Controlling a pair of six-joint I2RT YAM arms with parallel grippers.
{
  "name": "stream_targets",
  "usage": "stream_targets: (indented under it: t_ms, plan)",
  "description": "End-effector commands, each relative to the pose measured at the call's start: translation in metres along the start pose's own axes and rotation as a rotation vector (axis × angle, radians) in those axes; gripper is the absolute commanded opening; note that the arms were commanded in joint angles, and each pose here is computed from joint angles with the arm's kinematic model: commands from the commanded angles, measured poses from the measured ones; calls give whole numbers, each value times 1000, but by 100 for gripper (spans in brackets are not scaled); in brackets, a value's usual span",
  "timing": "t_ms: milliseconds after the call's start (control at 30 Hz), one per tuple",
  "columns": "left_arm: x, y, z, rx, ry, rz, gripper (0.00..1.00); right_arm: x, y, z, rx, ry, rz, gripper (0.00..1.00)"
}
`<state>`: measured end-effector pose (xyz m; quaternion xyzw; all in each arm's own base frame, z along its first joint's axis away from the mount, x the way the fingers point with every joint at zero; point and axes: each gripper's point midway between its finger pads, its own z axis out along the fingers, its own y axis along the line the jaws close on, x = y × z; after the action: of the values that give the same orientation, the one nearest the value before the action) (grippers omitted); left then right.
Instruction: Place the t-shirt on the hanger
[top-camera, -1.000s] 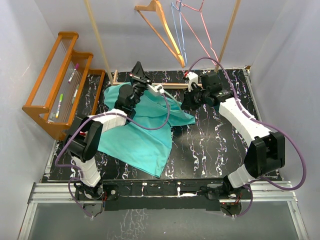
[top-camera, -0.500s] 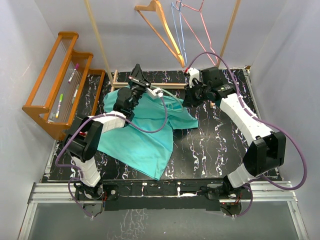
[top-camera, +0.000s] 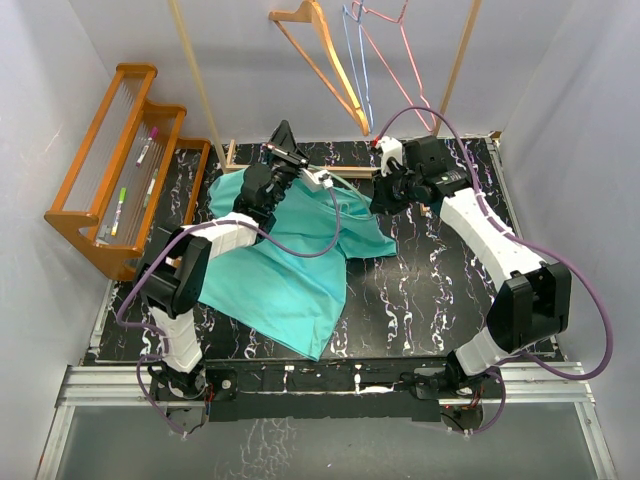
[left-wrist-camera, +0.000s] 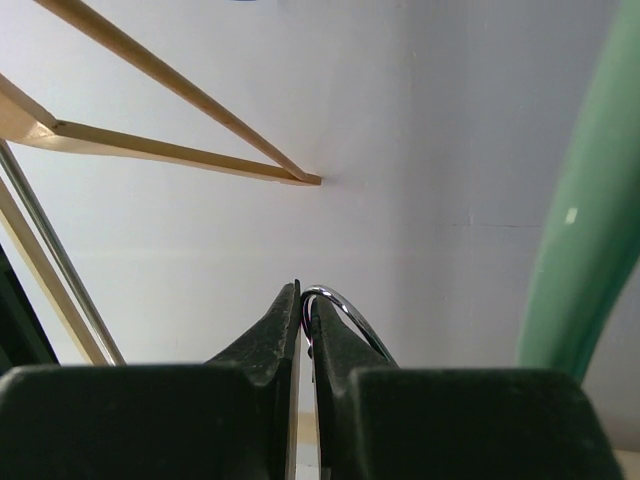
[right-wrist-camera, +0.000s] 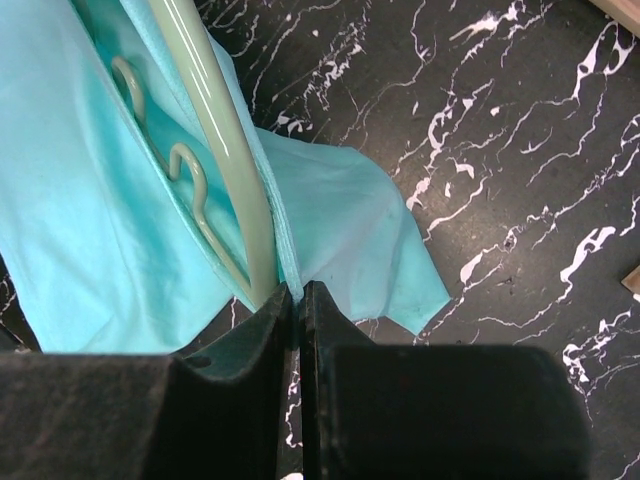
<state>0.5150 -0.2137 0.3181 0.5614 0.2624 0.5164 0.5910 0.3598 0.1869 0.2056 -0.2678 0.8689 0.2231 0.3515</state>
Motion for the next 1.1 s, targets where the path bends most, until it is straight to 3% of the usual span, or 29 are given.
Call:
stream_targets:
  t_ms: [0, 667, 833, 1067]
  plan:
    - [35, 40, 3, -88, 142, 22, 0, 8, 12, -10, -23, 22, 13, 8]
    - [6, 15, -17, -57, 37, 131, 0, -36, 18, -43, 2, -16, 6, 8]
    - [-3, 17, -19, -55, 19, 138, 0, -50, 18, -40, 9, -23, 14, 8]
    - [-23, 17, -23, -9, -19, 154, 0, -36, 19, -13, 62, 47, 26, 8]
